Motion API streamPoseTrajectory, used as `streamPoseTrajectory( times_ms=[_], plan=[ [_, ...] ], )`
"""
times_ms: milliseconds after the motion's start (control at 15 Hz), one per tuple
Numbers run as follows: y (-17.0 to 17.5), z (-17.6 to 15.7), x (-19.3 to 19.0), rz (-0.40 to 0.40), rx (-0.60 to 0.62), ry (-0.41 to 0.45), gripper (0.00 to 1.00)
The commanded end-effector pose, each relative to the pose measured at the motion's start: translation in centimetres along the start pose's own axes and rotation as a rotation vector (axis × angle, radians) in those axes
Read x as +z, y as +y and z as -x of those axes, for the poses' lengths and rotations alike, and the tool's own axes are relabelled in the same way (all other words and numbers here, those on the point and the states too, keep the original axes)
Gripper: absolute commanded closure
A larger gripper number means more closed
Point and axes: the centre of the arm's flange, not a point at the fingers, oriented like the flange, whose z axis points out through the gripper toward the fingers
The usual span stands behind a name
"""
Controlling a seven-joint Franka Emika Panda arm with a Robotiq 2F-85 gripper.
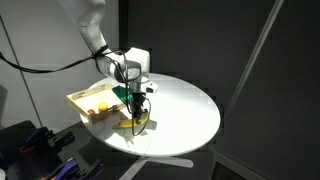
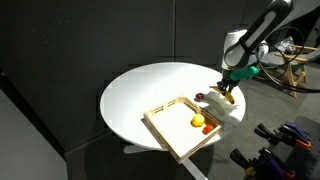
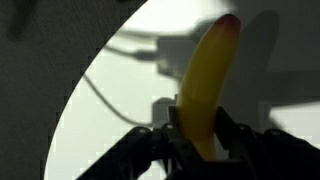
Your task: Move the banana from the tray to the table
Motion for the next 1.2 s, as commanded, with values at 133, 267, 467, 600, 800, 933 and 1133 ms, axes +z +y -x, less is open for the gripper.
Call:
streamPoseTrajectory(
  times_ms=[133,267,467,600,800,933,1133],
  plan=[
    [-0.1,-1.5,1.4,-0.005,0.013,0.031,0.85],
    [-0.2,-1.7,2.0,-0.006,0.014,0.039,0.85],
    [-0.2,-1.8,2.8,-0.005,0.013,0.038,0.85],
    [-0.2,-1.8,3.2,-0.004,0.014,0.036,0.85],
    [-0.3,-1.8,3.6,-0.005,0.017,0.031,0.85],
    [-0.3,-1.9,3.6,-0.005,0.016,0.03,0.85],
    [-0.4,-1.8,3.5,-0.007,0.016,0.029,0.76]
  ],
)
